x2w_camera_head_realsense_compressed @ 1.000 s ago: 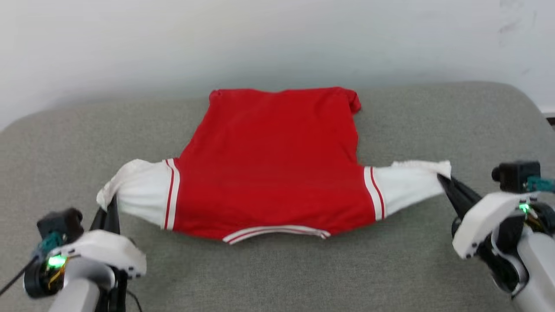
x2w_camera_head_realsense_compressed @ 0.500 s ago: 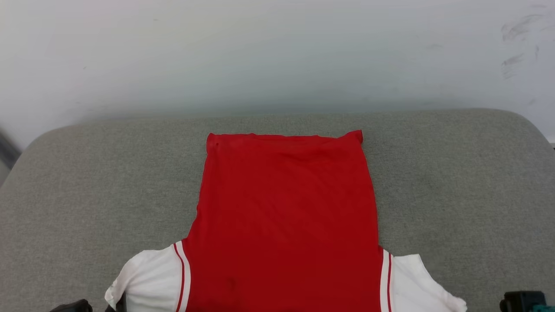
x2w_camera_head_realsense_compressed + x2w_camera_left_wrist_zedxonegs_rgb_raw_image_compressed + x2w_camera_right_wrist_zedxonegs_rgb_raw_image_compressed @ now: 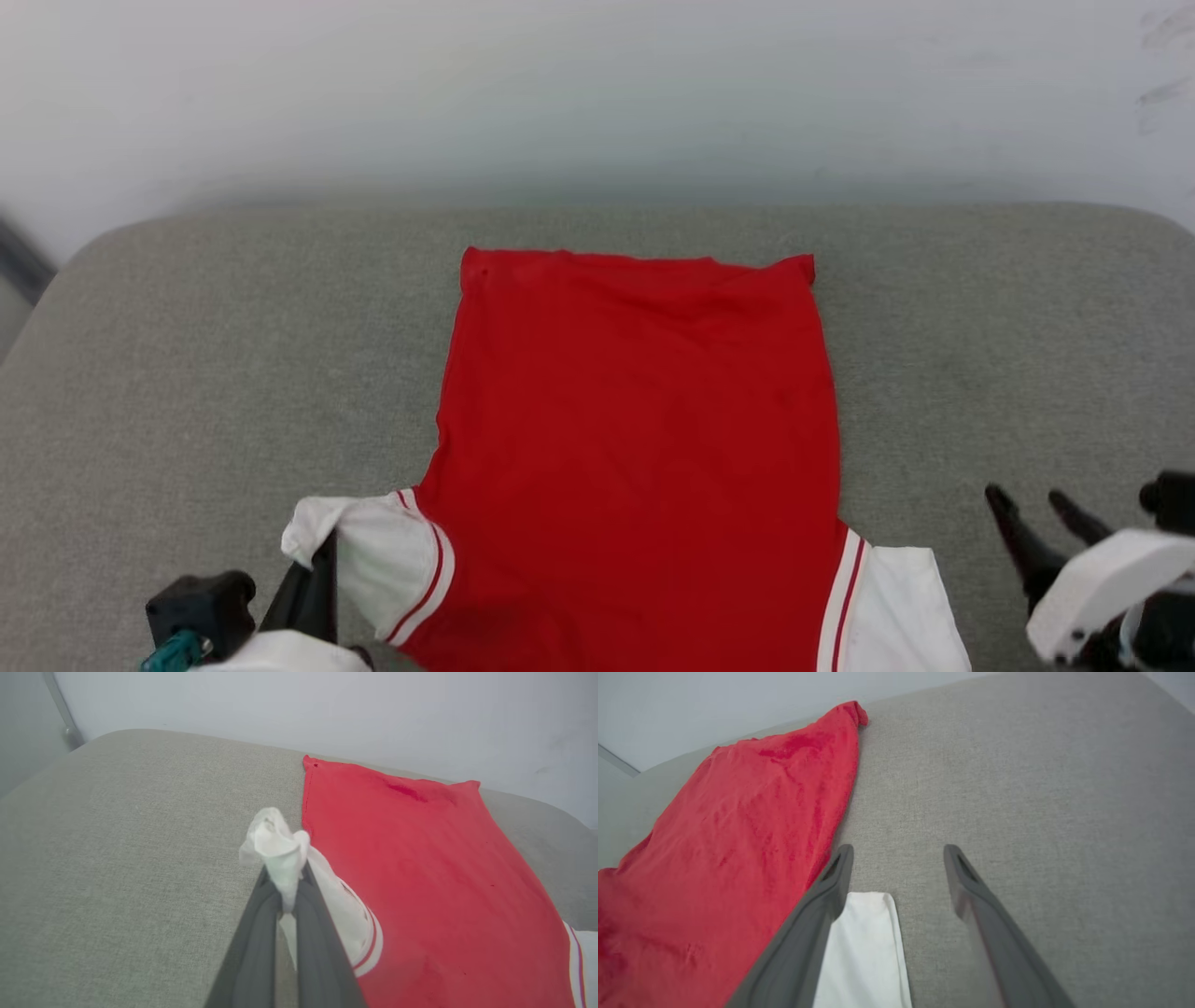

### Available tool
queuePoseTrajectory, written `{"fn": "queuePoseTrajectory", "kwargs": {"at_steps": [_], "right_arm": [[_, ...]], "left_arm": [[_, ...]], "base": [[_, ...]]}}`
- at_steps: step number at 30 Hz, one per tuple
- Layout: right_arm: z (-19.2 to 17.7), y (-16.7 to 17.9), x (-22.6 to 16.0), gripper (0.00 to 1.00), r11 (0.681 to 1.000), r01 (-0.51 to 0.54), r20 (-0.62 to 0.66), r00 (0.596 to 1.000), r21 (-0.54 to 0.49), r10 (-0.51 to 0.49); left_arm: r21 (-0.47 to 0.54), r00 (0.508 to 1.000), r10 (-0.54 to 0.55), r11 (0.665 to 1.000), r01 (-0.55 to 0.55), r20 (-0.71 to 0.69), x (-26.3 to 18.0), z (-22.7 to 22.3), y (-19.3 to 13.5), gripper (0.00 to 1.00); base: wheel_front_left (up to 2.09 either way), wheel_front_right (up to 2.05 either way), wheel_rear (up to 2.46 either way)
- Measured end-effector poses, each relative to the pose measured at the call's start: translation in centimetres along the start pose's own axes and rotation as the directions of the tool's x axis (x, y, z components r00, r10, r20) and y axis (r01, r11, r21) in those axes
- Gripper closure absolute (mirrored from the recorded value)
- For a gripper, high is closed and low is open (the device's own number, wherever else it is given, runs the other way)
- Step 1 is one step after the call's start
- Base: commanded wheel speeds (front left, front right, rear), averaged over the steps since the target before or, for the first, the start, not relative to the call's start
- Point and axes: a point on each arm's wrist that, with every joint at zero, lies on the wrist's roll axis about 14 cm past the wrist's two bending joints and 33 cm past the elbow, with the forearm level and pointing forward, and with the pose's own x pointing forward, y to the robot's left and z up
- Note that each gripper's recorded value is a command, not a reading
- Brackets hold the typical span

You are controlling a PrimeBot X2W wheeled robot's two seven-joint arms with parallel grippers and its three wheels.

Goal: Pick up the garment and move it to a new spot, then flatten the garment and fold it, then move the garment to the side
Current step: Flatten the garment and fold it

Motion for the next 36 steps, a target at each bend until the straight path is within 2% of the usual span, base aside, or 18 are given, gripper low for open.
{"fn": "queuePoseTrajectory", "kwargs": {"at_steps": [4,7,10,15,18,24,31,32,33,34,35,36], "right_arm": [[4.0,-0.4,4.3,0.00,1.000,-0.011,0.047,0.999,0.013,0.010],[6.3,-0.7,8.1,0.00,1.000,-0.013,0.029,0.999,0.009,0.013],[8.4,-0.1,12.1,0.00,0.999,-0.031,0.002,1.000,0.017,0.031],[9.4,1.1,18.5,0.00,0.999,-0.050,-0.111,0.992,0.015,0.051],[8.3,1.9,21.6,0.00,0.998,-0.058,-0.221,0.974,0.004,0.058],[6.1,4.4,26.8,0.00,0.995,-0.096,-0.361,0.928,0.005,0.091],[1.1,6.7,29.6,0.00,0.991,-0.132,-0.530,0.840,0.017,0.121],[0.7,6.7,29.7,0.17,0.991,-0.131,-0.550,0.827,0.011,0.115],[0.3,6.6,29.8,0.60,0.992,-0.126,-0.571,0.813,0.017,0.113],[0.1,6.5,29.8,0.89,0.993,-0.119,-0.589,0.801,0.023,0.109],[0.1,6.4,29.7,1.00,0.993,-0.116,-0.600,0.794,0.016,0.102],[0.1,6.4,29.6,1.00,0.993,-0.113,-0.606,0.789,0.016,0.100]], "left_arm": [[0.004,0.998,-0.022,1.000,0.022,0.051,1.6,1.6,-0.8,1.00],[0.005,0.996,-0.043,0.999,0.043,0.076,3.0,2.3,-1.5,1.00],[0.003,0.994,-0.060,0.998,0.060,0.096,4.5,2.8,-2.1,1.00],[-0.005,0.996,-0.054,0.999,0.054,0.076,7.0,1.9,-1.9,1.00],[-0.007,0.998,-0.044,0.999,0.044,0.055,8.1,0.9,-1.5,1.00],[-0.010,1.000,-0.008,1.000,0.008,0.011,9.6,-1.0,-0.3,1.00],[-0.007,0.999,0.034,0.999,-0.034,-0.015,10.2,-2.5,1.2,1.00],[-0.006,0.999,0.037,0.999,-0.037,-0.017,10.2,-2.7,1.3,1.00],[-0.007,0.999,0.042,0.999,-0.042,-0.023,10.2,-2.9,1.5,1.00],[-0.007,0.999,0.046,0.999,-0.046,-0.025,10.1,-3.0,1.6,1.00],[-0.007,0.999,0.044,0.999,-0.044,-0.024,10.1,-3.0,1.6,1.00],[-0.007,0.999,0.043,0.999,-0.043,-0.019,10.2,-2.9,1.6,1.00]], "base": [[0.00,0.00,0.00],[0.00,0.00,0.00],[0.00,0.00,0.00],[0.00,0.00,0.00],[0.00,0.00,0.00],[0.00,0.00,0.00],[0.00,0.00,0.00],[0.00,0.00,0.00],[0.00,0.00,0.00],[0.00,0.00,0.00],[0.00,0.00,0.00],[0.00,0.00,0.00]]}}
